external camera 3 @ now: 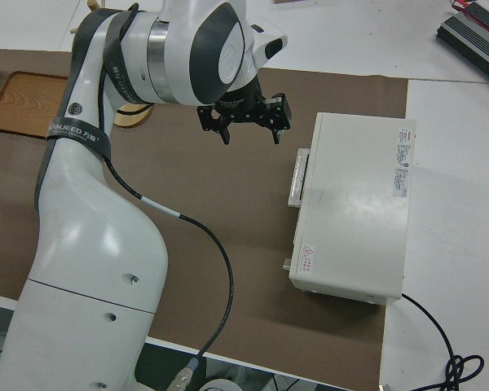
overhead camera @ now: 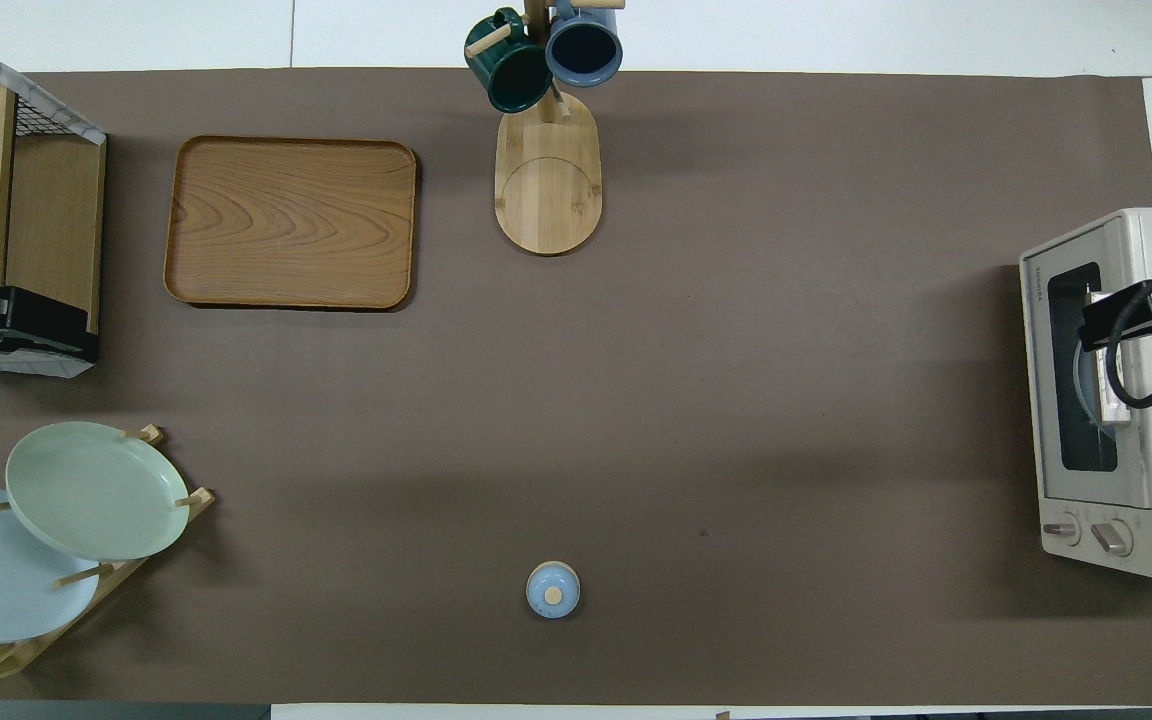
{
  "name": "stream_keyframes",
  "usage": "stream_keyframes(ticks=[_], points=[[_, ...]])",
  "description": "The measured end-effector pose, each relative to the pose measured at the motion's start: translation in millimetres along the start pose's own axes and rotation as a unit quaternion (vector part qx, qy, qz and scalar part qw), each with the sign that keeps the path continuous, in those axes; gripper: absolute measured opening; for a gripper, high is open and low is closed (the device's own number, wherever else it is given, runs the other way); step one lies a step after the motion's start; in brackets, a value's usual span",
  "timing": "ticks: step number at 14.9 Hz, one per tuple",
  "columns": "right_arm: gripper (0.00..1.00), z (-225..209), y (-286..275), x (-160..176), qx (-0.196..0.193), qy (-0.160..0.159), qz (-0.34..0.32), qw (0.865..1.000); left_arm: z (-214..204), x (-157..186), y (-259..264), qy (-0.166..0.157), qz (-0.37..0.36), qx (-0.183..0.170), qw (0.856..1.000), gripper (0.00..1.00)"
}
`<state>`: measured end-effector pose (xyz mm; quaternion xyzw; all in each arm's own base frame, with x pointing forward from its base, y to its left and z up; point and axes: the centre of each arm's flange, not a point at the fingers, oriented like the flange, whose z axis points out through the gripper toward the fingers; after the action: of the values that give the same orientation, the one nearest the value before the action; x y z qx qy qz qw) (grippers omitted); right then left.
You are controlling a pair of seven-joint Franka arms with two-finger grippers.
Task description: Put eggplant into oven
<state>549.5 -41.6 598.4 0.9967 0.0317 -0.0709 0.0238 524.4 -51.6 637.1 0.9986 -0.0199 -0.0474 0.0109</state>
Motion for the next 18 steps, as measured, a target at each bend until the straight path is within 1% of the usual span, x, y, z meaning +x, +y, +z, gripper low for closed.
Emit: stream_keyframes(ticks=[2,5,9,13,18], points=[[1.0,0,-1,0,0.006,0.001,0.018,1.0,0,0,0,0.0,0.0,0.0,1.0,1.0],[1.0,0,1,0,0.006,0.002,0.027,1.0,0,0,0,0.0,0.0,0.0,1.0,1.0],[1.0,2,9,-8,0.009,0.0,0.034,0.999,0,0,0,0.0,0.0,0.0,1.0,1.0],[1.0,1,12,-8,0.009,0.008,0.036,0.999,0,0,0,0.0,0.0,0.0,1.0,1.0],[1.0,1,13,-8,0.009,0.008,0.038,0.999,0,0,0,0.0,0.0,0.0,1.0,1.0]])
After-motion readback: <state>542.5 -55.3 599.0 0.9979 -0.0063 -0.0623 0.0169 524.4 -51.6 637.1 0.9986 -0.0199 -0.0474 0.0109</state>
